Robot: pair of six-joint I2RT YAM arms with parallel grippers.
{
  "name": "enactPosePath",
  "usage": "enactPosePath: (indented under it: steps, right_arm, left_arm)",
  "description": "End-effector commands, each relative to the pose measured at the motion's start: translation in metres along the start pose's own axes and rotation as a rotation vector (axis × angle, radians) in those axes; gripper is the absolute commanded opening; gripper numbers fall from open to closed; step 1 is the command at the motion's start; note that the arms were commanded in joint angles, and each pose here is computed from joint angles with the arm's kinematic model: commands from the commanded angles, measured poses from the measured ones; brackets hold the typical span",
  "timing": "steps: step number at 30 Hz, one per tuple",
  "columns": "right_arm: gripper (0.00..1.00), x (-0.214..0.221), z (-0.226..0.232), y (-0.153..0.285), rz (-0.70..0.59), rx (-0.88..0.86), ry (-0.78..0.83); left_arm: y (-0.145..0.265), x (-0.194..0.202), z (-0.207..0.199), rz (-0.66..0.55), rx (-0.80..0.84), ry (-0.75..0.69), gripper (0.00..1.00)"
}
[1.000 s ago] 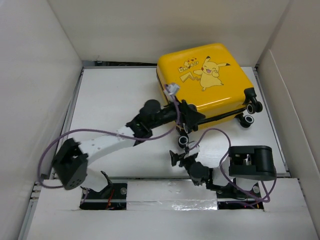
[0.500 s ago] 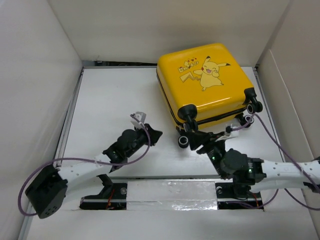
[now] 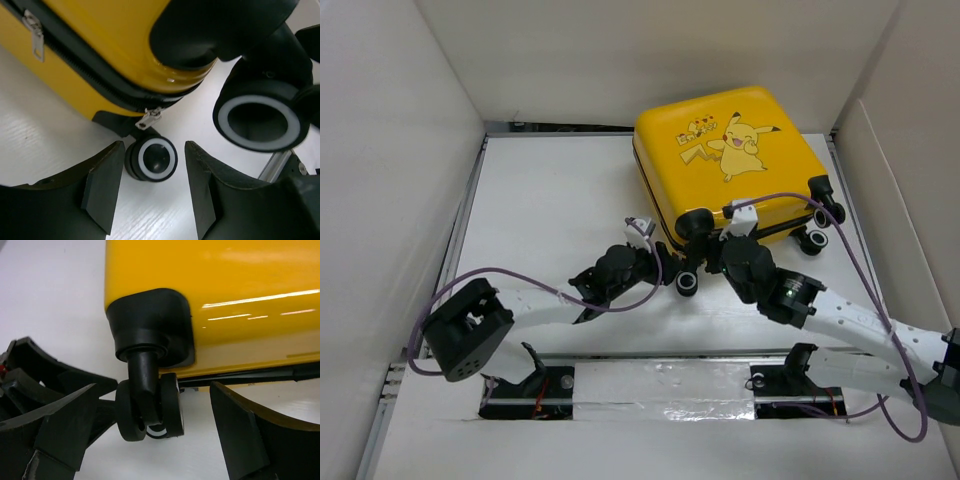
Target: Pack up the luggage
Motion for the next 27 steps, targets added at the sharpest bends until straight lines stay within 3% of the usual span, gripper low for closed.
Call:
enactPosePath:
  steps: [1,6,10,14,17,21,24,25,27]
  right_arm:
    - [0.96,-0.010,0.018,-0.010,0.054,-0.145,0.073]
    - [0.88,-0.007,0.018,-0.030,0.073,-0.189,0.080]
    - [0.74,-0.005,0.018,-0.041,0.082,-0.226,0.078]
    - [0.74,0.001,0.022,-0.046,0.103,-0.237,0.093]
    - [0.80,0.006,0.023,-0.050,0.123,-0.238,0.107]
    - [0.77,0.008,0.019,-0.056,0.125,-0.212,0.110]
    - [0.57,0.010,0.018,-0.059,0.130,-0.195,0.118]
    - [0.43,0.011,0.017,-0.060,0.131,-0.190,0.120]
    - [0.30,0.013,0.016,-0.061,0.136,-0.183,0.125]
  left_arm:
    - [-0.016,-0.020,-0.023,-0.061,0.080,-0.015,0.48]
    - [-0.027,-0.021,-0.029,-0.063,0.087,-0.016,0.46]
    - [-0.034,-0.022,-0.026,-0.072,0.059,-0.023,0.42]
    - [-0.043,-0.025,-0.022,-0.084,0.023,-0.034,0.38]
    - [-0.049,-0.027,-0.021,-0.088,0.009,-0.046,0.38]
    - [-0.054,-0.029,-0.019,-0.096,-0.013,-0.054,0.35]
    - [-0.055,-0.031,-0.014,-0.114,-0.041,-0.055,0.30]
    - [-0.054,-0.033,-0.013,-0.123,-0.051,-0.055,0.29]
    - [-0.053,-0.037,-0.013,-0.143,-0.061,-0.056,0.25]
Point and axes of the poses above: each gripper's point midway between its finger pads, its own y axis back along the fingers, its own z axis along the line the jaws close on, x = y × z, the point moved 3 cm from there along y, back along the fingers, and after that the axes turned 5 degrees about y, right-handed, at the moved point
